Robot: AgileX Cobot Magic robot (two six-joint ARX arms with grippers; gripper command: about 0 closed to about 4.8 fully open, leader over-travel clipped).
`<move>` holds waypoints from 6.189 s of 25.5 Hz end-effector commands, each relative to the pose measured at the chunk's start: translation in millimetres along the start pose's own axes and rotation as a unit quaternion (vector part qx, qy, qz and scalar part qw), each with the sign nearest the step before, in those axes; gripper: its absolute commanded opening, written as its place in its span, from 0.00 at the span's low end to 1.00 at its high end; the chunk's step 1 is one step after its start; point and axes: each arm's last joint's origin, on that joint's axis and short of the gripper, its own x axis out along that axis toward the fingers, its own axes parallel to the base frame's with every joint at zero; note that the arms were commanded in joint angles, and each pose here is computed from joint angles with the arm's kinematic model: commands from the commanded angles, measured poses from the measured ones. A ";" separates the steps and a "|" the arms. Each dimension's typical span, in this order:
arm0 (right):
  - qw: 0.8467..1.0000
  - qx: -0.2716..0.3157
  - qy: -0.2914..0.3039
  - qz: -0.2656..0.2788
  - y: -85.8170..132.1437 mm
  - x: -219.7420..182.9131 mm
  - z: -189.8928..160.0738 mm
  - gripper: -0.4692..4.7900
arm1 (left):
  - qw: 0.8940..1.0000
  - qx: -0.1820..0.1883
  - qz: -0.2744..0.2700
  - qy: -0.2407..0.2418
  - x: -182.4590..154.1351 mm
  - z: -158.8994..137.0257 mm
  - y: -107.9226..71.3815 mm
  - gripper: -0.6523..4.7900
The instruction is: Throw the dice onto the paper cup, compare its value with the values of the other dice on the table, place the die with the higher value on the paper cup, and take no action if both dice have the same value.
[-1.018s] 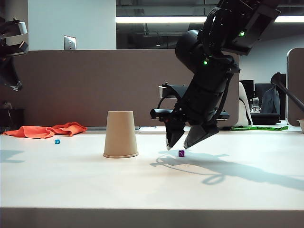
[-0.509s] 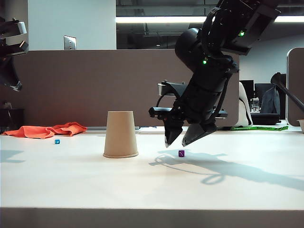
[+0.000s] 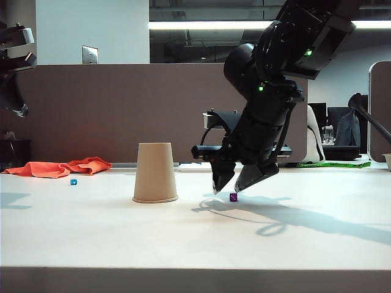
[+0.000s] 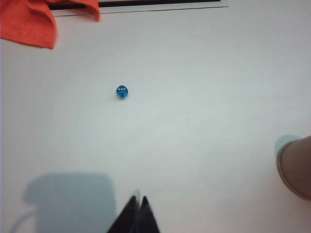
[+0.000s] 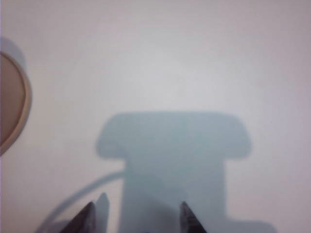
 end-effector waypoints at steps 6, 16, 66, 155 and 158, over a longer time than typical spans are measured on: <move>1.000 -0.001 -0.015 -0.006 -5.4 0.0 4.0 0.51 | 1.000 0.002 -0.001 -0.008 -1.5 2.0 -0.2 0.11; 1.000 -0.001 -0.006 -0.005 -5.7 0.1 2.3 0.50 | 1.000 0.002 -0.001 -0.008 -1.5 2.0 -0.2 0.11; 0.994 -0.002 0.091 0.058 -0.1 -2.0 -15.9 0.42 | 1.000 0.002 -0.001 -0.007 -1.5 1.9 -0.2 0.11; 0.997 -0.024 -0.023 0.067 26.8 -51.5 89.3 0.18 | 1.000 0.002 -0.002 -0.005 -1.4 1.6 -0.2 0.11; 0.997 -0.024 -0.031 0.069 27.9 -55.9 95.4 0.19 | 1.000 0.002 -0.001 -0.007 -1.4 2.0 -0.2 0.11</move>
